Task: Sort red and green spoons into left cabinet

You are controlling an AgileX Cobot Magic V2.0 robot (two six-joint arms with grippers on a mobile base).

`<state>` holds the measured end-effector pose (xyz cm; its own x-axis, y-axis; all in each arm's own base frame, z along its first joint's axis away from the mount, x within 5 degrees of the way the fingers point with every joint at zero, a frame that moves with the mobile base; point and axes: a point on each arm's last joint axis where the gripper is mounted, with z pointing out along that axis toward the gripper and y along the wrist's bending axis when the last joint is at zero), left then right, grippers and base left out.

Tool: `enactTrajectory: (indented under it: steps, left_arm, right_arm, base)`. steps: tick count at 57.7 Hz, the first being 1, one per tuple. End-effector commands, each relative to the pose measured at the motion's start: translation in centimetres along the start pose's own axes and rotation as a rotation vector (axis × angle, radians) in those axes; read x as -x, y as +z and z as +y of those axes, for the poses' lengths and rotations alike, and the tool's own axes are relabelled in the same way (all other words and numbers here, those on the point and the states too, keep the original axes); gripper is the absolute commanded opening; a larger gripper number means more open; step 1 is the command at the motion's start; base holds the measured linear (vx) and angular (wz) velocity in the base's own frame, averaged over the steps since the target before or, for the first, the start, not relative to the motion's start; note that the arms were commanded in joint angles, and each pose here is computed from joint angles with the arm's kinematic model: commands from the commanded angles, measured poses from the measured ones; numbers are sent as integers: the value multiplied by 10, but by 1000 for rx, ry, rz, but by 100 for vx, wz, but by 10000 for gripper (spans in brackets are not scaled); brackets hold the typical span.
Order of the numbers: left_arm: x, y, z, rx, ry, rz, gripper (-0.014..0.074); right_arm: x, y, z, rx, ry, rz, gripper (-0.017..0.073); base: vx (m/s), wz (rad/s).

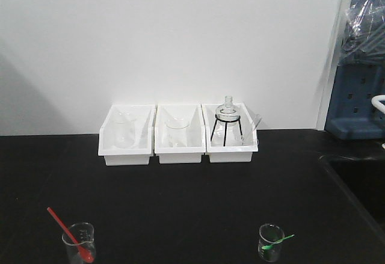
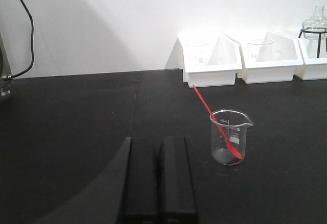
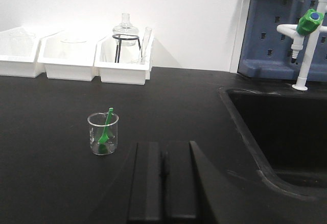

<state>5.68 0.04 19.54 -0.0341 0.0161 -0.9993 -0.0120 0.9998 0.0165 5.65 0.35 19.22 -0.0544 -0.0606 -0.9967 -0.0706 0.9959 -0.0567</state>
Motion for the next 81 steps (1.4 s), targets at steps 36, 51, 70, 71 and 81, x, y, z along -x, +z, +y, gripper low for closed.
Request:
enactTrajectory:
  steps: [36,51,70,71,81]
  left_arm:
    - [10,-2,1,11,-9,-110,-6]
    - [10,-2,1,11,-10,-110,-6]
    - [11,-2,1,13,-4,-127,-6]
    - [12,-2,1,13,-4,-132,-6]
    - [20,-4,2,19,-12,-199,-6]
  right_arm:
    - [5,-1,0,-5,-8,-86,-9]
    - [5,-1,0,-9,-49,-86,-9]
    - [7,-1,0,-9,-53,-104,-9]
    - [7,-1,0,-9,-53,-109,-9]
    - [14,-2,0,-7,-53,-192,-9]
  base:
    - [0,0]
    - [0,0]
    - [0,0]
    - [0,0]
    - [0,0]
